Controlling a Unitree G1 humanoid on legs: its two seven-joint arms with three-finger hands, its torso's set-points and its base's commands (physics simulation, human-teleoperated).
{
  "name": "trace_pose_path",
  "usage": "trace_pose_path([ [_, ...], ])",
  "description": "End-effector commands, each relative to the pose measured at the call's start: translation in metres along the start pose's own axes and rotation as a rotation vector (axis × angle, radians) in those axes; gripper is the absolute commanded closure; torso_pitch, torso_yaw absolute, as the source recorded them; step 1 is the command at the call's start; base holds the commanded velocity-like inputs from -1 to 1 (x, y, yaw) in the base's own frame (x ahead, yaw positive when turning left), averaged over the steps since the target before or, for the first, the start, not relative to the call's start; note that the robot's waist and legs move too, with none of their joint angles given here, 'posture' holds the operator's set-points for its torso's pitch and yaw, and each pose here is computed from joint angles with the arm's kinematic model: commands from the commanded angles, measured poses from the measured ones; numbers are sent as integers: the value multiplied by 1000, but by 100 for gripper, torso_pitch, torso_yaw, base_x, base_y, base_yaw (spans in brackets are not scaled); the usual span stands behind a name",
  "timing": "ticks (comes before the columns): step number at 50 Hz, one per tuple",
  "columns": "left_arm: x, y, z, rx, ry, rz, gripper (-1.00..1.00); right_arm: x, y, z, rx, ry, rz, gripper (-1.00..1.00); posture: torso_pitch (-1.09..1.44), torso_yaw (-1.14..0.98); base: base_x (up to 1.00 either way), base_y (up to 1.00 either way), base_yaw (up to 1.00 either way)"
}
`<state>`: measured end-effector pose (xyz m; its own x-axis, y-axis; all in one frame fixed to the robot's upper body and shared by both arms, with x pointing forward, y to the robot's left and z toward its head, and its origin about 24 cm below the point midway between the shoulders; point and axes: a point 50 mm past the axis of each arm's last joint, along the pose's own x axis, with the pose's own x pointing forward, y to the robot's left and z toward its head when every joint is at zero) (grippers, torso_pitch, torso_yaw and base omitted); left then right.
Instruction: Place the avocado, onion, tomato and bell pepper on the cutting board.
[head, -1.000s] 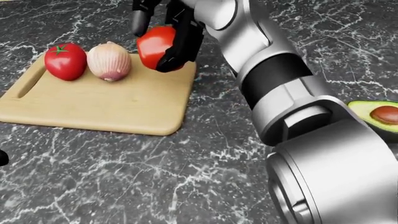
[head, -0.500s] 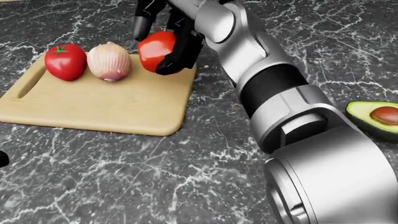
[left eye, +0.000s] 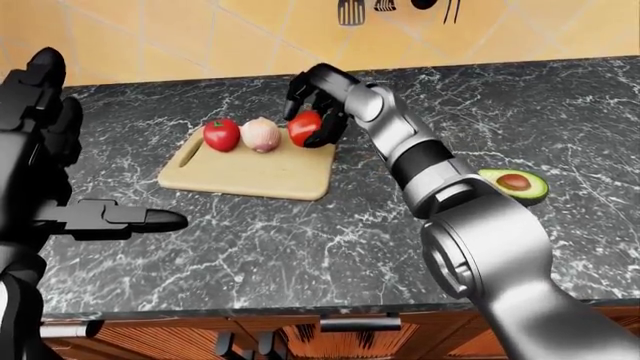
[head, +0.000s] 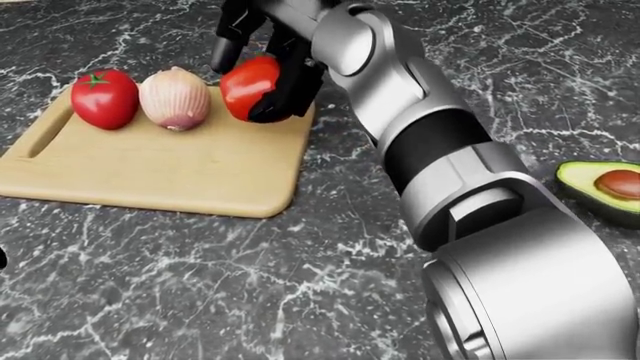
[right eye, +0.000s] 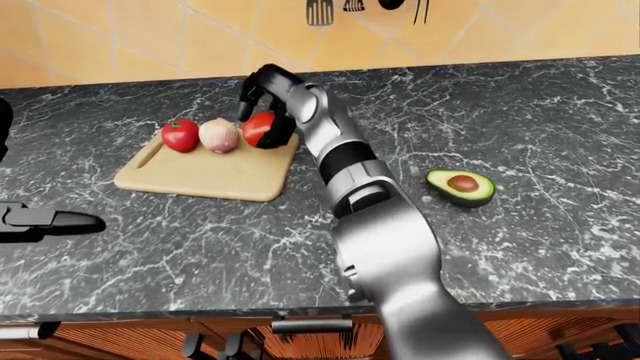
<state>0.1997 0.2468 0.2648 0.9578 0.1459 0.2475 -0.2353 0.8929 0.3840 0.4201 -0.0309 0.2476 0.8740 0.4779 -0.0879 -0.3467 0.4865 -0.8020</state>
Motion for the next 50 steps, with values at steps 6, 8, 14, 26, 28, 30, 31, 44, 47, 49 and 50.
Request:
trace_pose_path([
  [6, -4, 6, 8, 26, -53, 37, -100, -3, -22, 22, -23, -82, -79, 11, 0, 13, 0, 0, 0],
  [8, -4, 5, 8, 27, -52, 39, -100, -3, -21, 22, -21, -82, -76, 2, 0, 13, 0, 0, 0],
  [14, -1, 3, 7, 27, -51, 38, -100, -3, -21, 22, -18, -82, -73, -30, 0, 13, 0, 0, 0],
  [26, 0, 4, 8, 26, -55, 39, -100, -4, -23, 22, -22, -82, -76, -100, 0, 13, 0, 0, 0],
  [28, 0, 4, 9, 28, -55, 39, -100, -4, -23, 22, -23, -82, -76, -100, 0, 13, 0, 0, 0],
  [30, 0, 4, 9, 27, -57, 37, -100, -4, -24, 22, -23, -82, -78, -100, 0, 13, 0, 0, 0],
  [31, 0, 4, 10, 26, -58, 38, -100, -4, -25, 22, -24, -83, -80, -100, 0, 13, 0, 0, 0],
  [44, 0, 4, 6, 22, -52, 41, -100, -14, -55, 24, -27, -64, -159, -100, 0, 13, 0, 0, 0],
  [47, 2, 2, 4, 19, -48, 38, -100, -19, -67, 25, -19, -60, -195, -100, 0, 13, 0, 0, 0],
  [49, 3, 1, 4, 18, -49, 37, -100, -22, -75, 26, -31, -53, -223, -100, 0, 13, 0, 0, 0],
  [50, 4, 0, 4, 16, -50, 36, -100, -23, -78, 27, -33, -50, -229, -100, 0, 13, 0, 0, 0],
])
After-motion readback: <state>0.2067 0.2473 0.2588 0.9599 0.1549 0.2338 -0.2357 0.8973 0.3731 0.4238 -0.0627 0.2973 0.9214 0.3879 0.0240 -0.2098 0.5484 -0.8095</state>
